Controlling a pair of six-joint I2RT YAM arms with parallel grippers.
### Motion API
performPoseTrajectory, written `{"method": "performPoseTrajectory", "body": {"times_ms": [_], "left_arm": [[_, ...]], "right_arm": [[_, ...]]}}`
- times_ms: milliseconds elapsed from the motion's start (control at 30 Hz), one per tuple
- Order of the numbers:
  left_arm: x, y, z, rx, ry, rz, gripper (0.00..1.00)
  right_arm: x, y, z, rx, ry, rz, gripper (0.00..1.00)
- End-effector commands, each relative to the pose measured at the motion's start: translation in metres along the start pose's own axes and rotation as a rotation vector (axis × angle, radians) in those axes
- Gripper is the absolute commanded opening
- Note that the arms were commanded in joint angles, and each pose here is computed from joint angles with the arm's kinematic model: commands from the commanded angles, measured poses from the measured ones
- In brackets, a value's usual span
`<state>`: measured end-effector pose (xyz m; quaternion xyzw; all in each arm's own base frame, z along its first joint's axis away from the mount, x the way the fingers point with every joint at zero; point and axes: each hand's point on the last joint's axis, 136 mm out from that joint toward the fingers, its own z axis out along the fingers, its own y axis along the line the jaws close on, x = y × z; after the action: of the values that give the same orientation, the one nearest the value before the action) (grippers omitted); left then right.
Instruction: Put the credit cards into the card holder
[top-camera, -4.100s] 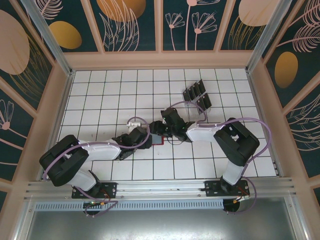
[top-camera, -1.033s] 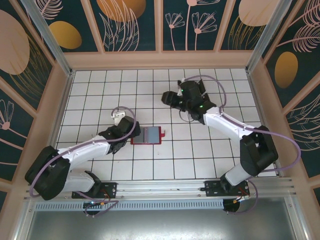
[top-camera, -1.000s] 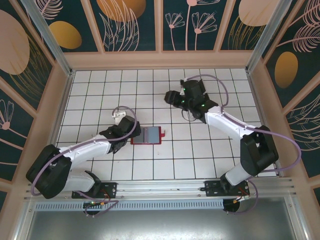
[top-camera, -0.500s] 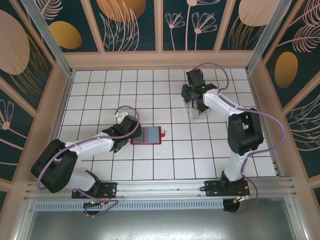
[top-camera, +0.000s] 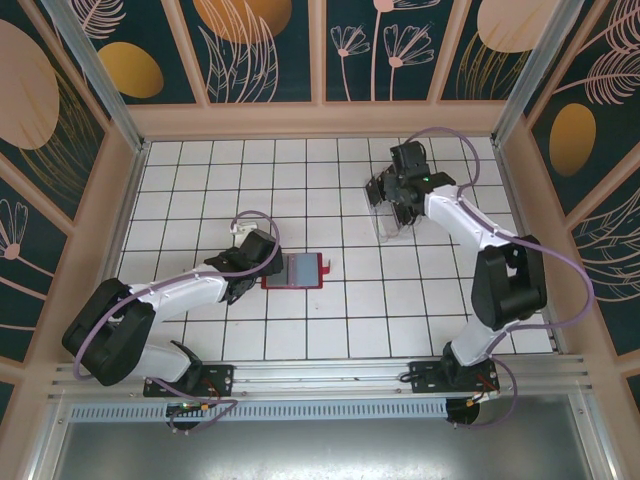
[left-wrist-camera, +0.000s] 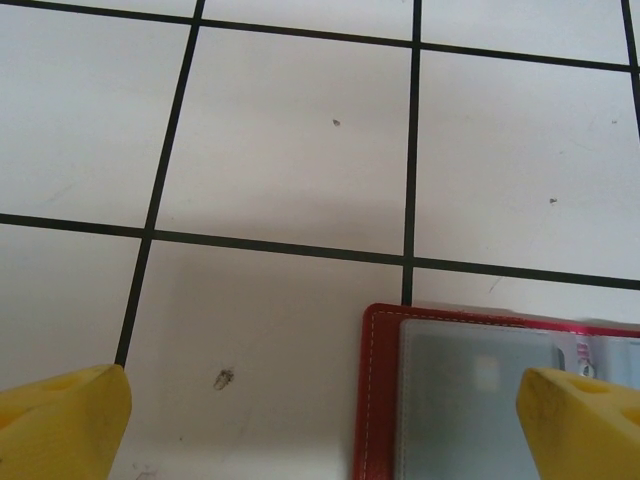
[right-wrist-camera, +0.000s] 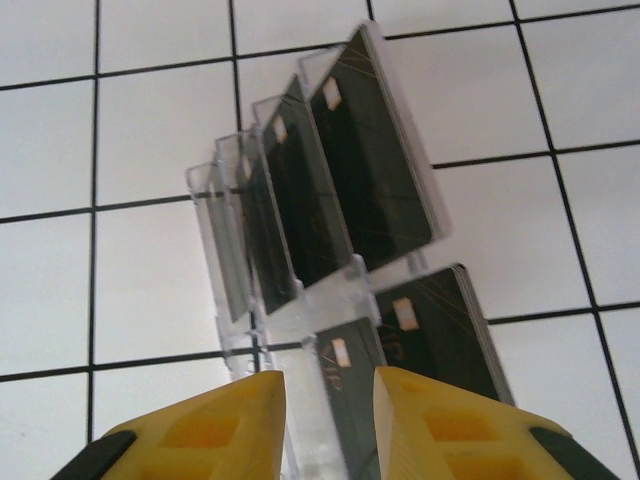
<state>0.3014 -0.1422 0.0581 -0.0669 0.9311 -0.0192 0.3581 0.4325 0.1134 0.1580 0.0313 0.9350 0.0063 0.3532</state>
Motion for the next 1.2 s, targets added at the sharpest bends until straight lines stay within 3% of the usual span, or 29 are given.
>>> {"method": "performPoseTrajectory", "body": {"times_ms": [0,1167], "left_arm": [[-0.009,-0.005,0.0,0.018,-0.019,0.004,0.98],[-0.002,-0.007,0.005,0.041,-0.009,-0.011,0.99]], "right_arm": [[0.015,-0.016,-0.002,0.046,0.032,-0.013,0.29],[0.049,-0.018,0.029,0.056,0.136,-0.053,0.29]]}}
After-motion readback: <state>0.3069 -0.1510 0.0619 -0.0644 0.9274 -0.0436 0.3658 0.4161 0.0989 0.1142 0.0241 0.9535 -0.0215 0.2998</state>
